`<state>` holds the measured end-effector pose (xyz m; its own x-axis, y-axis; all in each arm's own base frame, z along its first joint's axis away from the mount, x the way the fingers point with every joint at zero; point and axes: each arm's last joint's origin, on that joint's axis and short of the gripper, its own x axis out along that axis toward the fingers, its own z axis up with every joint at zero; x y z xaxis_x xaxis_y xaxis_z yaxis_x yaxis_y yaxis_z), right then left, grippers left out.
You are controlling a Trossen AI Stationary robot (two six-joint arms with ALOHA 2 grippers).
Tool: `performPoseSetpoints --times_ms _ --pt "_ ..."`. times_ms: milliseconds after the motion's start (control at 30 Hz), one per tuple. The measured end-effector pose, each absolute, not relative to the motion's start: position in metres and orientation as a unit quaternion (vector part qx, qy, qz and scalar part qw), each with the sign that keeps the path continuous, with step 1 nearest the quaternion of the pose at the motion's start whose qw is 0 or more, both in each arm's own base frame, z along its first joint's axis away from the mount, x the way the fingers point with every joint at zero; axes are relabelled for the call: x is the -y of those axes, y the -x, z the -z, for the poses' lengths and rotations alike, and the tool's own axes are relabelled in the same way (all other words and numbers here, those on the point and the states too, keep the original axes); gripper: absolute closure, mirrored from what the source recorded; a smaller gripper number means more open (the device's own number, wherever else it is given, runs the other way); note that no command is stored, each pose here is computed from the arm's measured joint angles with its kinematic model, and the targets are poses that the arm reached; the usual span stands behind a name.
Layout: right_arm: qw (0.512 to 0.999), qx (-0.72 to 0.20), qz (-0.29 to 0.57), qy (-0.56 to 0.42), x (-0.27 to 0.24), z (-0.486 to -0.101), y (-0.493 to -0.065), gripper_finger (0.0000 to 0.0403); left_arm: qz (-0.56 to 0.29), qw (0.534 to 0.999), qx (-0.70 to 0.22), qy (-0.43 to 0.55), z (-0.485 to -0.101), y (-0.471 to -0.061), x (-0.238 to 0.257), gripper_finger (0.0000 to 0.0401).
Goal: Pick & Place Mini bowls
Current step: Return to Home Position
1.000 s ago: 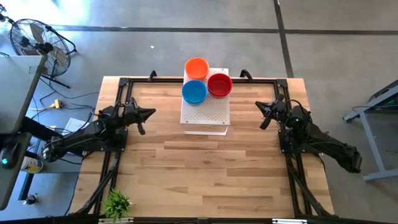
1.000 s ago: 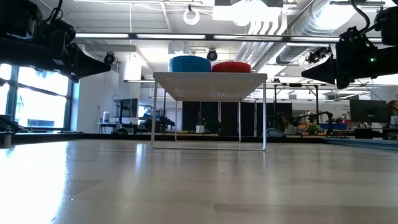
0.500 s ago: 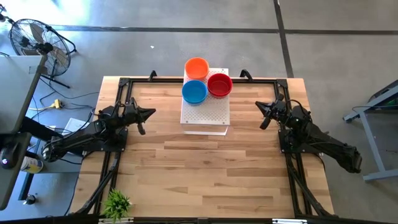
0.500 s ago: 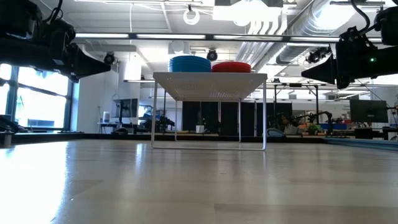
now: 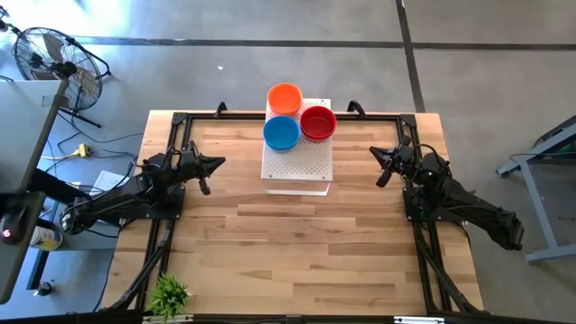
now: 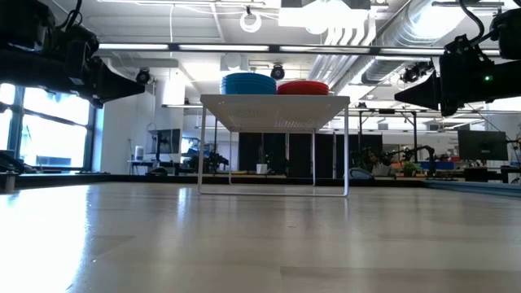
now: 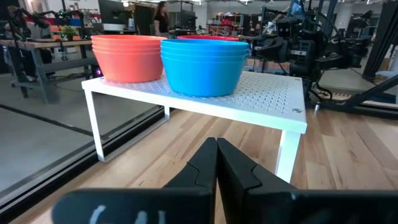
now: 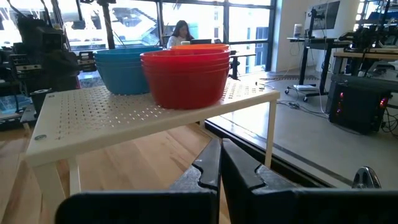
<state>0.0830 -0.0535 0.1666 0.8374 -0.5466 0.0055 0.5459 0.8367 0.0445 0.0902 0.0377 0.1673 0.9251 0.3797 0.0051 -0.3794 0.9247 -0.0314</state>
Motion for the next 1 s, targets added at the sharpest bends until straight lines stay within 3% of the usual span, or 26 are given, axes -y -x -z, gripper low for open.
performPoseSetpoints --times_ms 1000 --pt "0.958 0.009 0.285 -0.021 0.0536 -0.1665 -0.083 0.0402 -0.193 0.981 0.005 0.015 -0.1673 -0.0902 -0.0377 0.04"
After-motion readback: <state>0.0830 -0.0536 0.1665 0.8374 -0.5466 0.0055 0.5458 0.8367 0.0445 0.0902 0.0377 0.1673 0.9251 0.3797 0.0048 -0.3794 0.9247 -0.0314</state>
